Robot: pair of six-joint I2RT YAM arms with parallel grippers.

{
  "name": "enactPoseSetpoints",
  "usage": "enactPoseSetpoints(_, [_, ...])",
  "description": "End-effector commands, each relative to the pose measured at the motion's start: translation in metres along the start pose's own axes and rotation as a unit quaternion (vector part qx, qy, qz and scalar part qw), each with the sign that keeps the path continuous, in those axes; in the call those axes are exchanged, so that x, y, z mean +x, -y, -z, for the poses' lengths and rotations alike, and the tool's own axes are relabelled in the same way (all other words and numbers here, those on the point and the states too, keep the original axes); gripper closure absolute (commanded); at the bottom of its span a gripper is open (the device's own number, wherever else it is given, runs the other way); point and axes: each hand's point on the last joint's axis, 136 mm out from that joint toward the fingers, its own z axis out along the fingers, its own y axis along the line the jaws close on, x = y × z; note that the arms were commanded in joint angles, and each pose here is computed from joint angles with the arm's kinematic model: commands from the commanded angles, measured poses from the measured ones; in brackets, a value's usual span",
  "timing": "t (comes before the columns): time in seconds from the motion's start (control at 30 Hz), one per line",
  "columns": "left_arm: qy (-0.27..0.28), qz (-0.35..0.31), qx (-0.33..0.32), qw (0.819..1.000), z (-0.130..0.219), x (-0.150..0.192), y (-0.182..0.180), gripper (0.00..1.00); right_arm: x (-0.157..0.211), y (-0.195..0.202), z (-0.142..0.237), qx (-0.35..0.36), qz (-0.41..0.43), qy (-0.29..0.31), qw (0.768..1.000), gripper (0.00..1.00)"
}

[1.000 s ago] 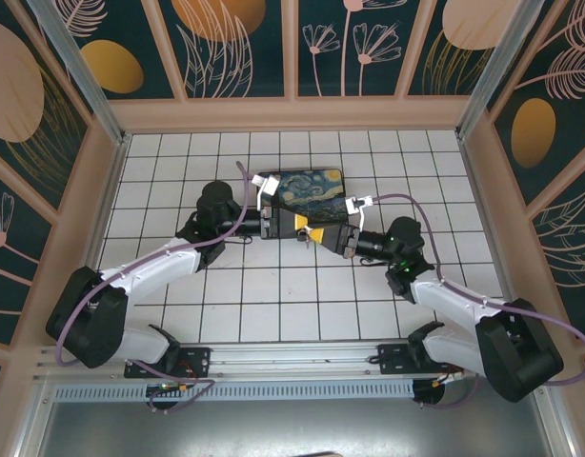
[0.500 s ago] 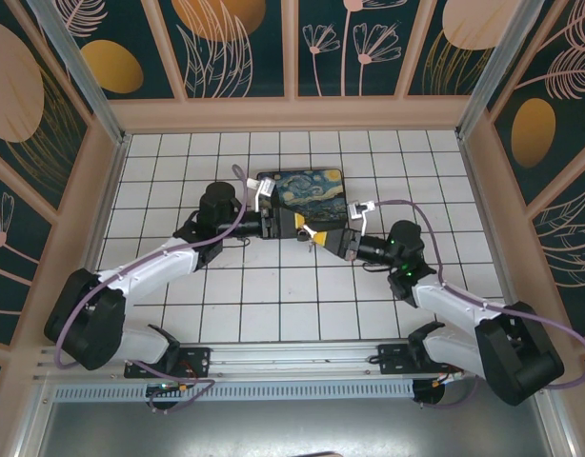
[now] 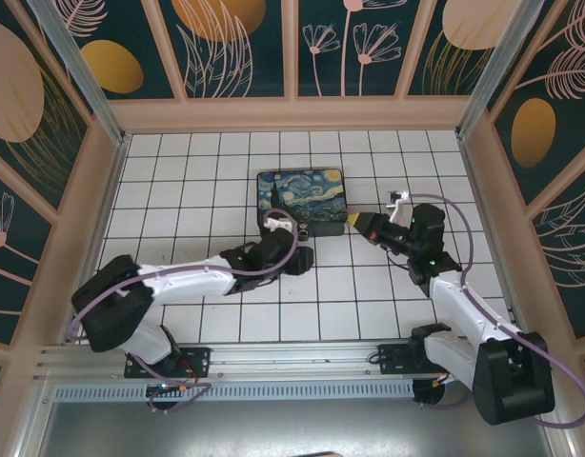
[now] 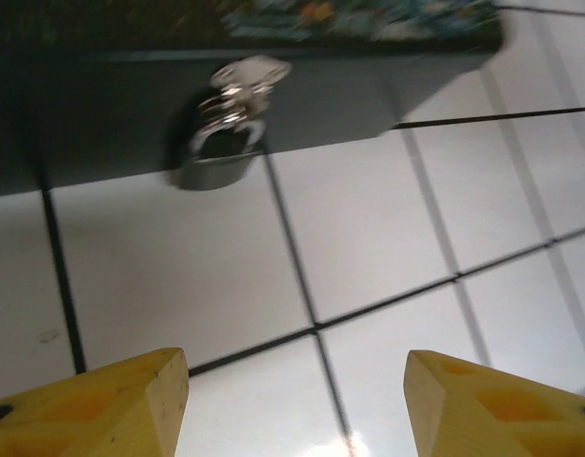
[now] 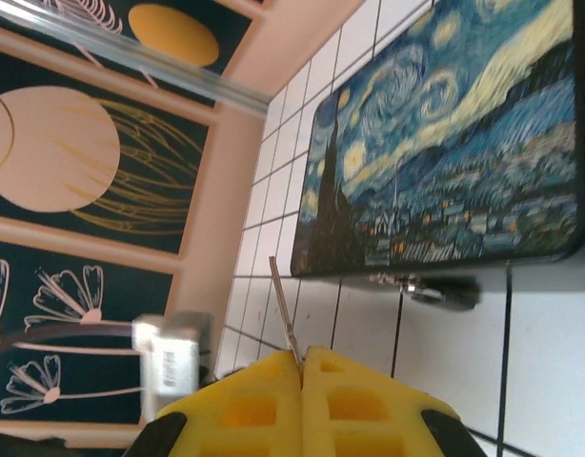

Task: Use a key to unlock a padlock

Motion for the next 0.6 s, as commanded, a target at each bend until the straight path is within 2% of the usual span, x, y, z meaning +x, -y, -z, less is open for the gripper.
enactPoseSetpoints(0.0, [0.069, 0.011, -0.058, 0.996, -0.014, -0.027, 0.001, 0.38, -0.018, -0.007, 0.006, 0.018, 0.031, 0.021, 0.999, 1.0])
enactPoseSetpoints(0.23, [0.1, 0.027, -0.113, 0.988, -0.05, -0.032, -0.008, 0.37, -0.022, -0.015, 0.008, 0.008, 0.039, 0.028, 0.999, 1.0])
enactPoseSetpoints(0.37, [0.088, 0.023, -0.146, 0.985, -0.073, -0.027, -0.011, 0.37, -0.023, -0.019, 0.01, -0.002, 0.041, 0.028, 0.999, 1.0])
enactPoseSetpoints(0.57, [0.103, 0.021, -0.192, 0.976, -0.084, -0.029, -0.024, 0.38, -0.025, -0.029, 0.011, -0.014, 0.051, 0.026, 0.998, 1.0])
